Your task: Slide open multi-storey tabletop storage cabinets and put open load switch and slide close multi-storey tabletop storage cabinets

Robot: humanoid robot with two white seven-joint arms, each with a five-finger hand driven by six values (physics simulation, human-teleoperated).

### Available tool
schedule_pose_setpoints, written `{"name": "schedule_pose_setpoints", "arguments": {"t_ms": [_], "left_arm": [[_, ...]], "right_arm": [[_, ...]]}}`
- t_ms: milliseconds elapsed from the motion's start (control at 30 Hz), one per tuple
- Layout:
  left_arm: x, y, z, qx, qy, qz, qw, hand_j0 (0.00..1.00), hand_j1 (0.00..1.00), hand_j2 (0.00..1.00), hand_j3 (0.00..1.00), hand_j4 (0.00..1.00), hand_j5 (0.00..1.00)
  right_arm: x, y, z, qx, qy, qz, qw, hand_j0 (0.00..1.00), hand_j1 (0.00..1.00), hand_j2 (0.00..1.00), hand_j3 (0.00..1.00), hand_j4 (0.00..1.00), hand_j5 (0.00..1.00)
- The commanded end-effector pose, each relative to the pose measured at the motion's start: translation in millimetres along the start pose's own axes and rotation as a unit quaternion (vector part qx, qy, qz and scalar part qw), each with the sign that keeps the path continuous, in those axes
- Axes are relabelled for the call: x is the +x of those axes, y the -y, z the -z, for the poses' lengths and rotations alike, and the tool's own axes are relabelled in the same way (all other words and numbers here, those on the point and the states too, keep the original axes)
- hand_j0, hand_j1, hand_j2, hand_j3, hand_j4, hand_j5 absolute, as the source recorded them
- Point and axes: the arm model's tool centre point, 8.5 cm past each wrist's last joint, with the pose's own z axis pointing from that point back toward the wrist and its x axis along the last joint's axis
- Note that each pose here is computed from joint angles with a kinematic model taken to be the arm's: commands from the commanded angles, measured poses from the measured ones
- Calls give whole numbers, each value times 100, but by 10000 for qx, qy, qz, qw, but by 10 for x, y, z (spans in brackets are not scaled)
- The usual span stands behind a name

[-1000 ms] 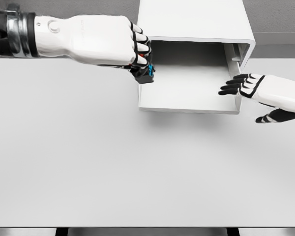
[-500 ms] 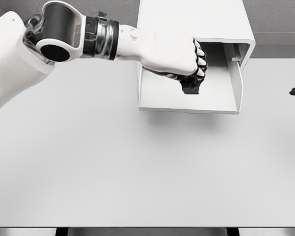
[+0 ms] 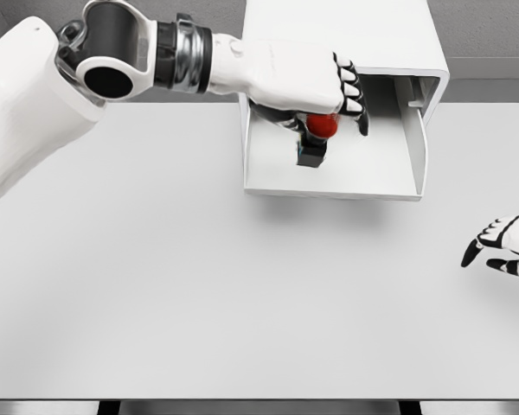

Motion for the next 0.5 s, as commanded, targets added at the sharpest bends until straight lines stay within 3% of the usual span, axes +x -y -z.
{"name": "schedule_pose_setpoints", "arguments": {"t_ms": [0, 167, 233, 300, 333, 400, 467], "left_arm": [[-35, -14, -25, 48, -55, -46, 10000, 100, 100, 100, 100, 100, 100], [-140, 46, 63, 33, -127, -255, 9996, 100, 100, 100, 100, 100, 100], [-107, 21, 68, 61, -77, -223, 9997, 100, 100, 100, 100, 100, 100], [4, -117, 35, 185, 62, -38, 9998, 100, 100, 100, 100, 100, 100], [104, -257, -132, 424, 215, -17, 9989, 100, 100, 100, 100, 100, 100], [276, -530, -800, 893, 338, -75, 9954, 100, 100, 100, 100, 100, 100], [400, -767, -1708, 1267, 24, -229, 9917, 100, 100, 100, 100, 100, 100]], "right_arm": [[46, -229, 149, 319, 176, 180, 9992, 48, 48, 48, 48, 48, 48], [89, -247, 284, 408, 359, 167, 9984, 49, 49, 49, 49, 49, 49], [96, -220, 311, 398, 393, 134, 9983, 49, 49, 49, 49, 49, 49], [135, -184, 426, 400, 547, 79, 9977, 49, 49, 49, 49, 49, 49], [160, -176, 490, 438, 636, 53, 9970, 49, 49, 49, 49, 49, 49], [188, -153, 563, 410, 734, 27, 9965, 49, 49, 49, 49, 49, 49], [226, -120, 653, 391, 856, -17, 9956, 49, 49, 49, 49, 49, 49]]}}
